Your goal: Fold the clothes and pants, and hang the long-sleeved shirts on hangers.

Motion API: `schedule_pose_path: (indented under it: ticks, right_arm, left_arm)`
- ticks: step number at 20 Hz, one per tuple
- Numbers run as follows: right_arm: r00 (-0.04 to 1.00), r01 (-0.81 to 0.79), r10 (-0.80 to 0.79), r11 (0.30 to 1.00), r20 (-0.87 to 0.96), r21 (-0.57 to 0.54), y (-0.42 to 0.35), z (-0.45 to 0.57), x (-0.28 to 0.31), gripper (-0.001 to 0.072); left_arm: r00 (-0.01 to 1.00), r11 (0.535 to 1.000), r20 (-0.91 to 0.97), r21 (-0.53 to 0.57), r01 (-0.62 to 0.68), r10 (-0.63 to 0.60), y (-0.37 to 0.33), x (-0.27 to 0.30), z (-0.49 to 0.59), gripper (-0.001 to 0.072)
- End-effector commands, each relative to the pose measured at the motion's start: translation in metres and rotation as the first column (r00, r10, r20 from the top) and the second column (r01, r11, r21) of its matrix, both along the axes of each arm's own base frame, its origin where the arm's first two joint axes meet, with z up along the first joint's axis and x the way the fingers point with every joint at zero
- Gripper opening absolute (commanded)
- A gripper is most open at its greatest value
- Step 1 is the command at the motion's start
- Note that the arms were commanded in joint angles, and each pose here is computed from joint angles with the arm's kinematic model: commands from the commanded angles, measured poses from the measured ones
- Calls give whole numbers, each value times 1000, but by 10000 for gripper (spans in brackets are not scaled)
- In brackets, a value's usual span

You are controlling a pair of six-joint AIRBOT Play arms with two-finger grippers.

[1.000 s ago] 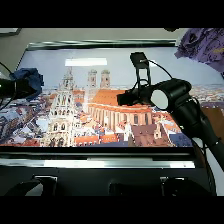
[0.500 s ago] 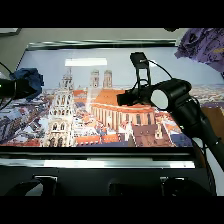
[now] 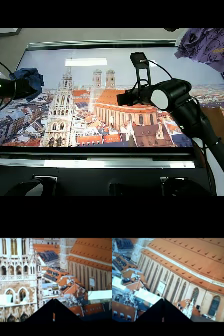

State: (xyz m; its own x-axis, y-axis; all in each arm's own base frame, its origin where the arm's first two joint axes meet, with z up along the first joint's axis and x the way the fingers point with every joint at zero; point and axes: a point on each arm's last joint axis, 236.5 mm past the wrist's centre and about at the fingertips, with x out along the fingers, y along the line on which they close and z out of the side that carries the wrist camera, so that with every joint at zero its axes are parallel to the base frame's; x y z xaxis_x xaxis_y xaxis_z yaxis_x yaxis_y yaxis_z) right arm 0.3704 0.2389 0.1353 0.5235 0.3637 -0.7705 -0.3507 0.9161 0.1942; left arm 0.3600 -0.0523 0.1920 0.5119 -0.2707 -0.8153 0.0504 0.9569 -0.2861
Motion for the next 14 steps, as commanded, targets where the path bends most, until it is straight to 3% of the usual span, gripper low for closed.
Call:
schedule_pose_path:
  ticks: [1,8,9,10,12,14]
  right_arm:
    - [1000,-1,1,1000,1,2,1,1,0,27]
    - [1000,-1,1,1000,1,2,1,1,0,27]
    - [1000,-1,1,1000,1,2,1,1,0,27]
    - [1000,-1,1,1000,1,2,1,1,0,27]
    - [1000,-1,1,1000,1,2,1,1,0,27]
    - [1000,-1,1,1000,1,2,1,1,0,27]
  left_arm:
    - [1000,1000,1,0,0,0,0,0,0,17]
    - [1000,1000,1,1,1,-1,0,0,0,29]
    - [1000,1000,8,7,-11,11,3,3,0,265]
    - [998,998,-7,14,-60,61,10,5,-4,720]
    - [983,978,8,92,-186,186,44,22,-14,720]
    - [915,903,112,152,-402,388,103,58,-17,720]
